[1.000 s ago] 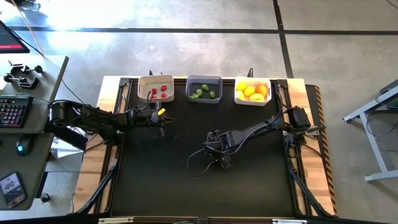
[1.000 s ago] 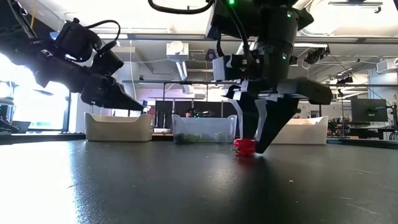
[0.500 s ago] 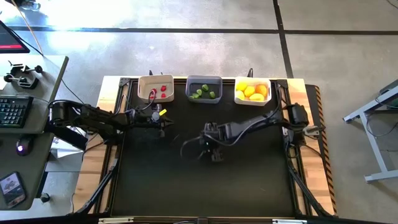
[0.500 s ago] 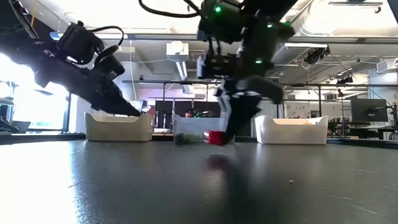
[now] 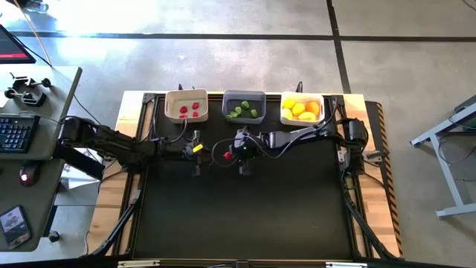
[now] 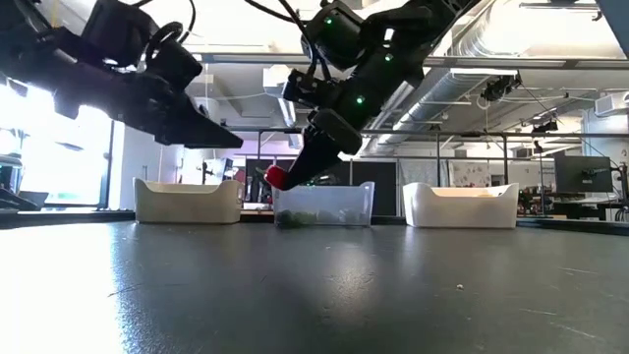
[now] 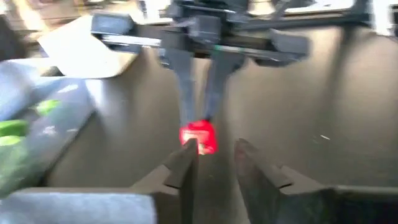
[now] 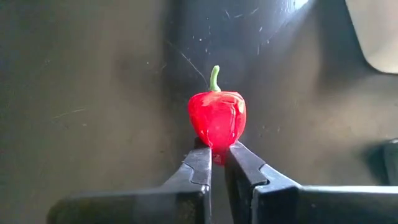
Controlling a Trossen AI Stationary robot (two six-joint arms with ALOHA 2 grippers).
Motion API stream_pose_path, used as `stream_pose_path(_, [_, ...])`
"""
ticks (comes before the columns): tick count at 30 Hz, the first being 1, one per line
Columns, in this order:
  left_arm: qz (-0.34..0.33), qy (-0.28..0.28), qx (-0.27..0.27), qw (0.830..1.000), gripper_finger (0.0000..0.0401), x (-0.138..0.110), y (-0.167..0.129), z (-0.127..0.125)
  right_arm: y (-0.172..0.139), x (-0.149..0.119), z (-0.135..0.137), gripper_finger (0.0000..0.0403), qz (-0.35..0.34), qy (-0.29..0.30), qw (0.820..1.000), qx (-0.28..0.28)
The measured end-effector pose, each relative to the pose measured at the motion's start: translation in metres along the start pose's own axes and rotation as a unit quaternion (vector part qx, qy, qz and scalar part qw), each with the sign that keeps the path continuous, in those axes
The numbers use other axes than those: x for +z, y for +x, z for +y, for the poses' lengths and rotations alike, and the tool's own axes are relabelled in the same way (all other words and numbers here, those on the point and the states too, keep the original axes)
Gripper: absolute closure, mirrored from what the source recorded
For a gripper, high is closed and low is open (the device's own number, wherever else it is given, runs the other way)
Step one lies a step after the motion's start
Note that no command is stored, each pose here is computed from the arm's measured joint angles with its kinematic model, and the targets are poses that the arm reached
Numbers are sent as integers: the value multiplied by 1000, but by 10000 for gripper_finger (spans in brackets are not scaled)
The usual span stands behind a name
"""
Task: Sort produce into baskets
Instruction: Put the red bell pepper into the gray bin
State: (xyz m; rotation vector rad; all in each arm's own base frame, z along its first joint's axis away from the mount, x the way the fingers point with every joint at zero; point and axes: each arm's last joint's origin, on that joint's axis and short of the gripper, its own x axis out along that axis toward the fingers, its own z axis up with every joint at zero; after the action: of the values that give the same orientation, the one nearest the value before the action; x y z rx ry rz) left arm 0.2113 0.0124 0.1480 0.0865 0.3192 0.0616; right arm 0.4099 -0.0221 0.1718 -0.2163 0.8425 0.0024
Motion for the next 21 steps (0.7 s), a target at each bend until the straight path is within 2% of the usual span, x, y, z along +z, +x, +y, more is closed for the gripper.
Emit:
stream_pose_path(3, [-4,2,24,1000,281,4,1,-4,0,0,-1,395,-3,-11,1000,-1])
stream_pose_path(7, [-3,26,9,1000,260,7,2,-11,0,3,-1,395,-15,-17,1000,-4])
stream_pose_path(11, [4,56,28,998,257,7,2,-15,0,7,-2,395,-36,-18,999,-10])
stream_pose_path(17, [20,58,76,995,256,5,1,-14,-1,11,-2,395,-56,-18,998,-9])
stream_pose_path(21, [19,48,74,996,256,5,1,-15,-1,14,-1,395,-77,-20,997,9])
